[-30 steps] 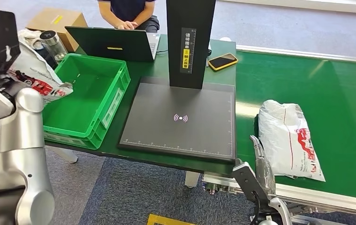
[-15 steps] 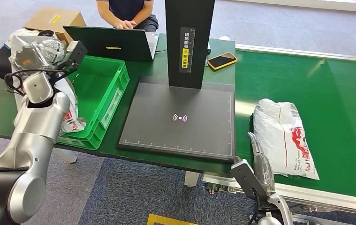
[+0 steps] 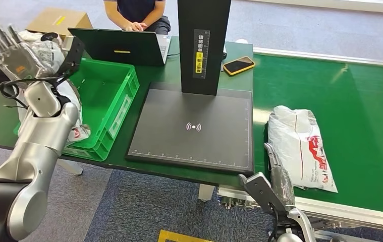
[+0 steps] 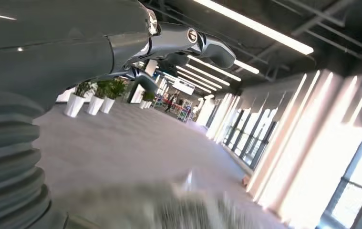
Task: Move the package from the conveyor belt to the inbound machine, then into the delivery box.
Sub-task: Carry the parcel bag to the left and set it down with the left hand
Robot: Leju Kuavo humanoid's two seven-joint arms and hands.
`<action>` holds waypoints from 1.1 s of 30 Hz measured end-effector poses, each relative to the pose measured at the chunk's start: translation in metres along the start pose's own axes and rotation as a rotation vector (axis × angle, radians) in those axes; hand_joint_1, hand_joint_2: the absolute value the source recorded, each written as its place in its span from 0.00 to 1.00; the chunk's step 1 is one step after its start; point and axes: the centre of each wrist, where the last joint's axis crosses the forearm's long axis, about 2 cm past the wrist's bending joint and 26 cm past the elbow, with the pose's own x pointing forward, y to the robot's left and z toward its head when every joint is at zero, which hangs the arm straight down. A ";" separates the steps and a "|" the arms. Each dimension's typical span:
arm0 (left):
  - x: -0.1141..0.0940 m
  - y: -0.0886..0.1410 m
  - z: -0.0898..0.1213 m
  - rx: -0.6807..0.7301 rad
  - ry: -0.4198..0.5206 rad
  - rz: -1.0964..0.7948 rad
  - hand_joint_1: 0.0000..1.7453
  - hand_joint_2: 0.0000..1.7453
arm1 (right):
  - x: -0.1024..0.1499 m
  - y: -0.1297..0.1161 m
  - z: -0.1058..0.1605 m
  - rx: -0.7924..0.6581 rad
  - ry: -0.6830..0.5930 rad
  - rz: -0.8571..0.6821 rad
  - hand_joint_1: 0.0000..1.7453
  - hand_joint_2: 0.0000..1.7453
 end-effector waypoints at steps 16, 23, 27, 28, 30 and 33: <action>-0.010 0.017 0.000 0.204 -0.084 0.281 0.00 0.00 | 0.003 0.005 -0.002 0.023 0.001 -0.005 0.00 1.00; 0.023 -0.005 0.020 0.160 -0.178 0.919 0.00 1.00 | 0.002 0.003 -0.001 -0.038 0.011 -0.013 0.00 1.00; 0.060 -0.023 0.052 -0.034 -0.197 1.425 0.00 1.00 | -0.002 -0.002 0.000 -0.107 0.004 -0.062 0.00 1.00; 0.070 -0.027 0.063 -0.088 -0.208 1.548 0.00 1.00 | -0.003 -0.004 0.000 -0.120 0.000 -0.086 0.00 1.00; 0.087 -0.036 0.086 -0.184 -0.233 1.757 0.00 1.00 | -0.004 -0.006 0.000 -0.135 -0.009 -0.144 0.00 1.00; 0.107 -0.043 0.114 -0.298 -0.282 1.961 0.00 1.00 | -0.004 -0.006 -0.003 -0.144 -0.027 -0.226 0.00 1.00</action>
